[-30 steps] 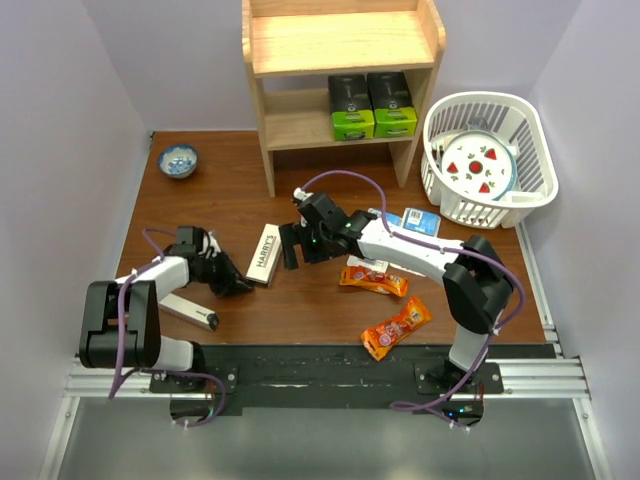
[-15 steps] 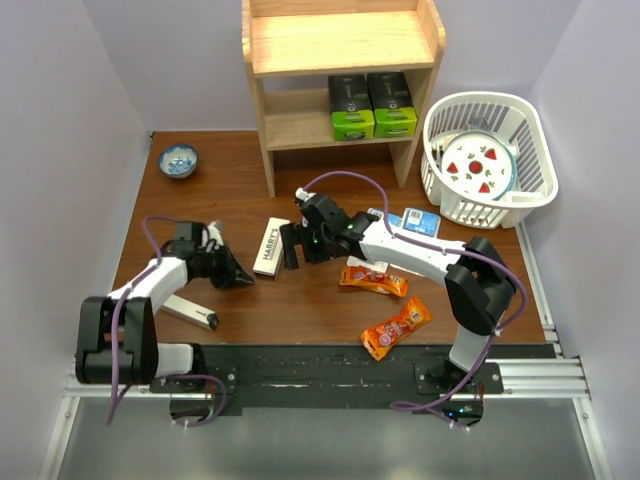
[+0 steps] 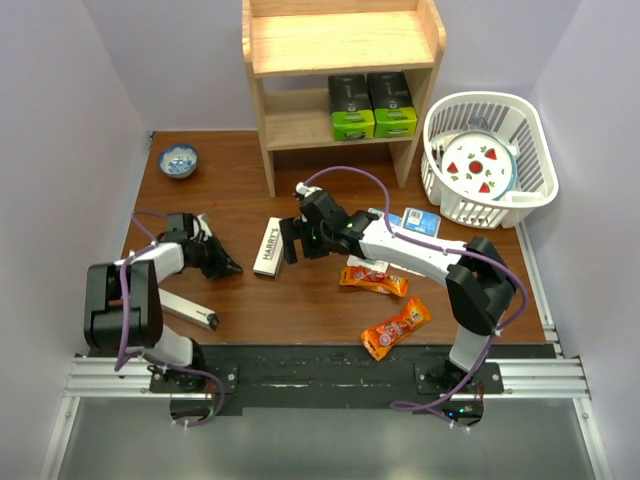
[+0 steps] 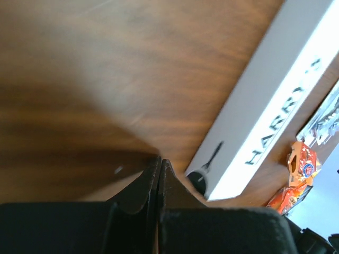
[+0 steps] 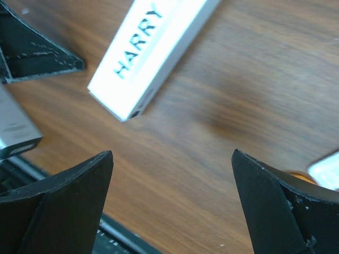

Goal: Place and organize the shaving razors onto the shelf

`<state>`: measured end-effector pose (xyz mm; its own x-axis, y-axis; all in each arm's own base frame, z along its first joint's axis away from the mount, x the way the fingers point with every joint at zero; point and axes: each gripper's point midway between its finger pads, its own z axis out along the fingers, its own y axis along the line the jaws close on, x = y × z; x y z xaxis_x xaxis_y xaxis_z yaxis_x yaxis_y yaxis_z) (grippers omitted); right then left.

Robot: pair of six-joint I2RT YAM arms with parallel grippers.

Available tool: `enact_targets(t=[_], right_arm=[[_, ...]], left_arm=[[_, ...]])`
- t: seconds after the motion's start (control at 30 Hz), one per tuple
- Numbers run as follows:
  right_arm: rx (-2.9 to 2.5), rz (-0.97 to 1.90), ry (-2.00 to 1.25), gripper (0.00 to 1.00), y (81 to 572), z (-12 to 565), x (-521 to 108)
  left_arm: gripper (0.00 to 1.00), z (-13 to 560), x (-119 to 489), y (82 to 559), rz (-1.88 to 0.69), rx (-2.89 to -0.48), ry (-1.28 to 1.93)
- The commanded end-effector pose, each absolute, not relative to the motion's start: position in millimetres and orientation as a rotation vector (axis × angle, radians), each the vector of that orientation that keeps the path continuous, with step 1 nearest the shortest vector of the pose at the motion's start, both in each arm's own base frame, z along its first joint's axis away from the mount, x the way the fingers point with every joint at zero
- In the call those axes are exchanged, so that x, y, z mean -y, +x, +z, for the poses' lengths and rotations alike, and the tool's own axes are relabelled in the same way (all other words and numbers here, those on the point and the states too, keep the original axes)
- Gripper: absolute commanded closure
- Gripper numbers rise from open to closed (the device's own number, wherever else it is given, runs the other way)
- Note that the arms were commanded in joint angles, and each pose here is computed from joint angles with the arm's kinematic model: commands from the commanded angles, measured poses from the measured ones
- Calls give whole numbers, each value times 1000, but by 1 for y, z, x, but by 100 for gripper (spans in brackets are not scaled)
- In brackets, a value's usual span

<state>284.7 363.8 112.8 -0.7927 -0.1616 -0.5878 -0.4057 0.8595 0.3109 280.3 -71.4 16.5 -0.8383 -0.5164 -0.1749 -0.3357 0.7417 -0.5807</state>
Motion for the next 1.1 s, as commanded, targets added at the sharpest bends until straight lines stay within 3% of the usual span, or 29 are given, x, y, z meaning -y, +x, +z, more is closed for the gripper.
enact_targets(t=[0.0, 0.17, 0.4, 0.5, 0.57, 0.67, 1.07], right_arm=[[-2377, 531, -365, 1, 305, 139, -360], [-2389, 557, -356, 1, 304, 134, -365], [-2423, 595, -370, 1, 304, 117, -380], [-2428, 610, -397, 1, 305, 109, -390], [-2423, 593, -410, 1, 307, 106, -397], [-2418, 520, -455, 1, 303, 100, -404], [-2489, 407, -413, 1, 298, 68, -417]], left_arm=[[100, 41, 99, 316, -886, -2515, -453], [100, 48, 139, 302, -986, -2504, -336], [100, 52, 119, 288, -881, -2493, -372], [91, 55, 94, 279, -768, -2490, -475], [76, 63, 78, 279, -729, -2449, -515], [69, 71, 63, 280, -703, -2390, -548], [67, 69, 40, 264, -684, -2306, -692]])
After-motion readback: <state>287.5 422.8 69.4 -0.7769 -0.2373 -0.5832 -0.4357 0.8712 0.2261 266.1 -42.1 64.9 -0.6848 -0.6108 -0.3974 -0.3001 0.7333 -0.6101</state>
